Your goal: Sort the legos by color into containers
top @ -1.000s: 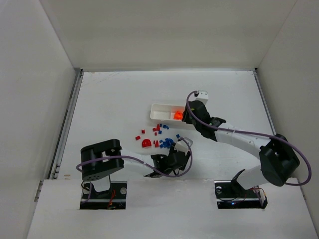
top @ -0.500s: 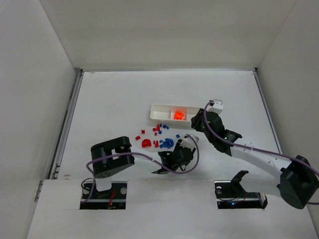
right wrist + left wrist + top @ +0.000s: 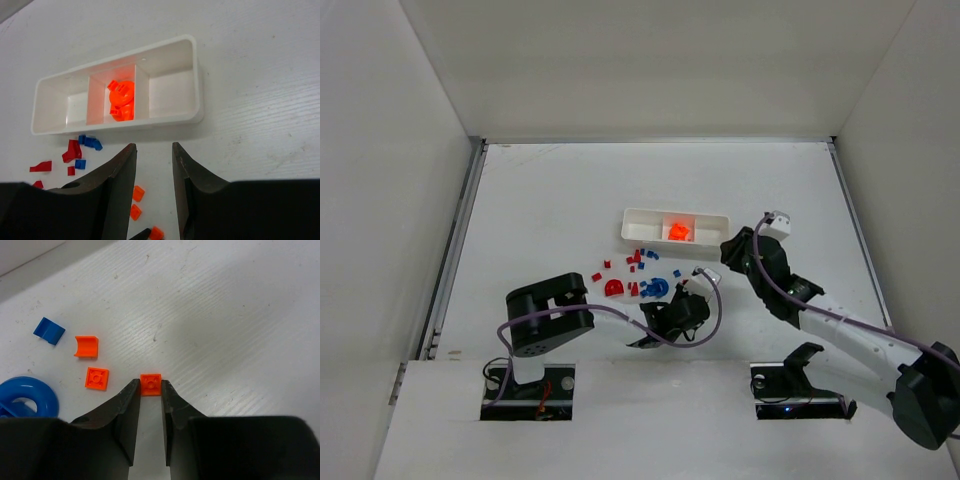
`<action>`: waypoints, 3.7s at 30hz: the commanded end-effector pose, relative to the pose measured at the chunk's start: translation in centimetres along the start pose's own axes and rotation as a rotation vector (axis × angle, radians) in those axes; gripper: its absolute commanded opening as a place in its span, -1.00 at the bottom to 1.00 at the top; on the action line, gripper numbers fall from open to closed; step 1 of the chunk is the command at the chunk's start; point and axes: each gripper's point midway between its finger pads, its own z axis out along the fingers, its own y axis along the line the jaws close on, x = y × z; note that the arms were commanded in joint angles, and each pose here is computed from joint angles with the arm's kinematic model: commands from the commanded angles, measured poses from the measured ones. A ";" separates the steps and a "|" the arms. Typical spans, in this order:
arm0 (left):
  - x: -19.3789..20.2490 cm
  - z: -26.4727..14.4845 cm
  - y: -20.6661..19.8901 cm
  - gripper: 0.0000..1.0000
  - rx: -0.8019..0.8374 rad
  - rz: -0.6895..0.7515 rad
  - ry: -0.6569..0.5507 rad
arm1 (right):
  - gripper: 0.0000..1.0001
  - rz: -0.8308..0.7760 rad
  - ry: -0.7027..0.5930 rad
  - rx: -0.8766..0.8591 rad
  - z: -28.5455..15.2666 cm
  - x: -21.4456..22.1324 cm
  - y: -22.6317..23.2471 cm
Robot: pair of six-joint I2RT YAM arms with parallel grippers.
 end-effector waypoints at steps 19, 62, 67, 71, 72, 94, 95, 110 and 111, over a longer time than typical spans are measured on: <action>-16.1 -1.1 9.3 -0.72 -0.116 -0.304 -0.239 | -0.19 0.073 -0.011 0.030 -0.1 1.3 -3.3; -13.3 -4.1 14.7 -0.27 -0.162 -0.480 -0.213 | -0.15 -0.370 0.338 -0.071 3.1 14.0 4.7; -12.2 -5.3 14.6 -0.26 -0.154 -0.495 -0.212 | -0.16 -0.390 0.349 -0.061 2.7 14.5 4.3; -11.6 -6.2 14.8 -0.25 -0.151 -0.518 -0.216 | -0.23 -0.401 0.359 -0.063 2.6 14.9 4.4; -11.5 -6.4 14.8 -0.24 -0.149 -0.521 -0.218 | -0.28 -0.404 0.362 -0.062 2.6 15.0 4.5; -7.6 -8.5 12.6 -0.18 -0.100 -0.458 -0.149 | -0.45 -0.264 0.191 -0.151 0.4 7.5 7.4; -7.4 -8.6 12.2 -0.18 -0.091 -0.448 -0.146 | -0.45 -0.247 0.176 -0.157 0.5 6.5 7.7; -4.3 -7.1 5.4 -0.07 0.023 -0.234 -0.109 | -0.38 -0.224 0.159 -0.126 8.0 1.6 9.4; -4.2 -6.9 5.2 -0.07 0.025 -0.225 -0.106 | -0.33 -0.226 0.159 -0.121 8.2 1.7 9.3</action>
